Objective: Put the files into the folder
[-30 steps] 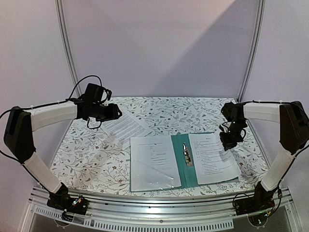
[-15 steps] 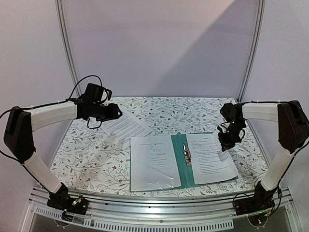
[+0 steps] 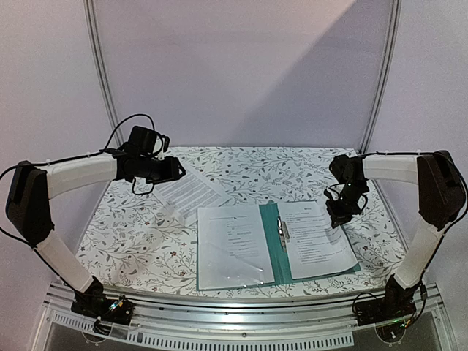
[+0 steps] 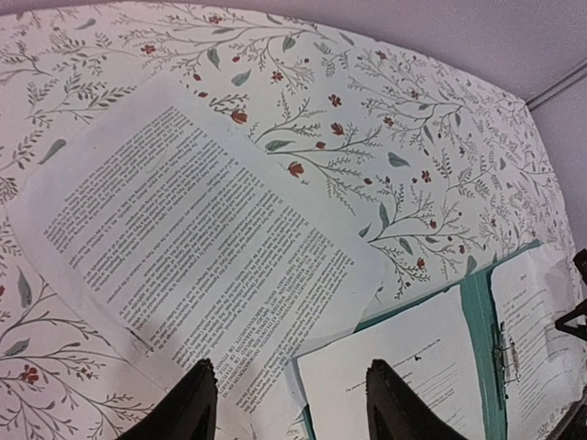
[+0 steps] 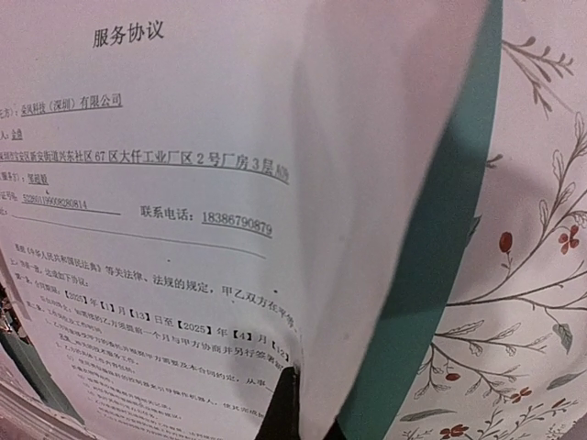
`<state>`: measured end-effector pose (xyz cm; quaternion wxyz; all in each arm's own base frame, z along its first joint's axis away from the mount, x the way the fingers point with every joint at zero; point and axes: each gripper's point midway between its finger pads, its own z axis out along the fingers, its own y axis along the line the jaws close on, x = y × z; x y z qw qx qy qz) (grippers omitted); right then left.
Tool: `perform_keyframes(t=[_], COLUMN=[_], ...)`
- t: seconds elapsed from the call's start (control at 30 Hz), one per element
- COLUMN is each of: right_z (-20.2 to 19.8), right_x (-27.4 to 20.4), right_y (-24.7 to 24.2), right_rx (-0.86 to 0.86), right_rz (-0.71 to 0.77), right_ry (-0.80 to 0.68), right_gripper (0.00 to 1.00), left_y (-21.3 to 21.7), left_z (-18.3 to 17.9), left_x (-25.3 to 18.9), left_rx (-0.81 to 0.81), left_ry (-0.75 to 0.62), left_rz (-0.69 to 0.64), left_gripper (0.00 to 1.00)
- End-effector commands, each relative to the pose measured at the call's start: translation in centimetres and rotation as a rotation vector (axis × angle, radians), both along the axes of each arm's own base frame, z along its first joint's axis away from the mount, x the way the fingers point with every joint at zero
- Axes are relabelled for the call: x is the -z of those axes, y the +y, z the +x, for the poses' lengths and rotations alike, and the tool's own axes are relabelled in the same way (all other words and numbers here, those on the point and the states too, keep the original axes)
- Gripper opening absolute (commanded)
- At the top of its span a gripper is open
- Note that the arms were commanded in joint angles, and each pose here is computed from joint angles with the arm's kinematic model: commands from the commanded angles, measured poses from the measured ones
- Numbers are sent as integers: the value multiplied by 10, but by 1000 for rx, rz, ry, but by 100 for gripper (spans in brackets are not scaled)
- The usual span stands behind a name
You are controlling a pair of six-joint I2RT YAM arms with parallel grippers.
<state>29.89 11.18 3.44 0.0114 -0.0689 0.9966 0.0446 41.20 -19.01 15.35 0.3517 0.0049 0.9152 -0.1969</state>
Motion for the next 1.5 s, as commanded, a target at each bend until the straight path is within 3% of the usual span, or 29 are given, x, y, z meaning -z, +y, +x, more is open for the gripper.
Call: perform_keyframes(t=[0.0,0.3,0.6,0.9,1.03,1.2,1.47], right_z=[6,7,4,2,2,-1,-3], right_x=[-1,1,2,3,3,2,0], right_y=[8,6,4,5,3,0,-4], right_rx=[-12,-16,-10,-11,-11,-2,-5], right_rz=[21,6,-8,-5,-17,-32,-54], right_ry=[-9,-3,16,25,23,22,17], right_gripper=[0,1,25,40,43,60,65], left_y=[5,4,3,3,5,7,8], left_z=[0,0,0,0,1,1,2], left_x=[5,7,8,8,8,8,12], left_rx=[-10,-7,-2,-2,-10,-22,-30], left_ry=[9,12,17,18,16,23,39], left_rz=[-9,-10,-11,-12,-11,-7,-6], left_gripper=[56,55,55,55,55,58,68])
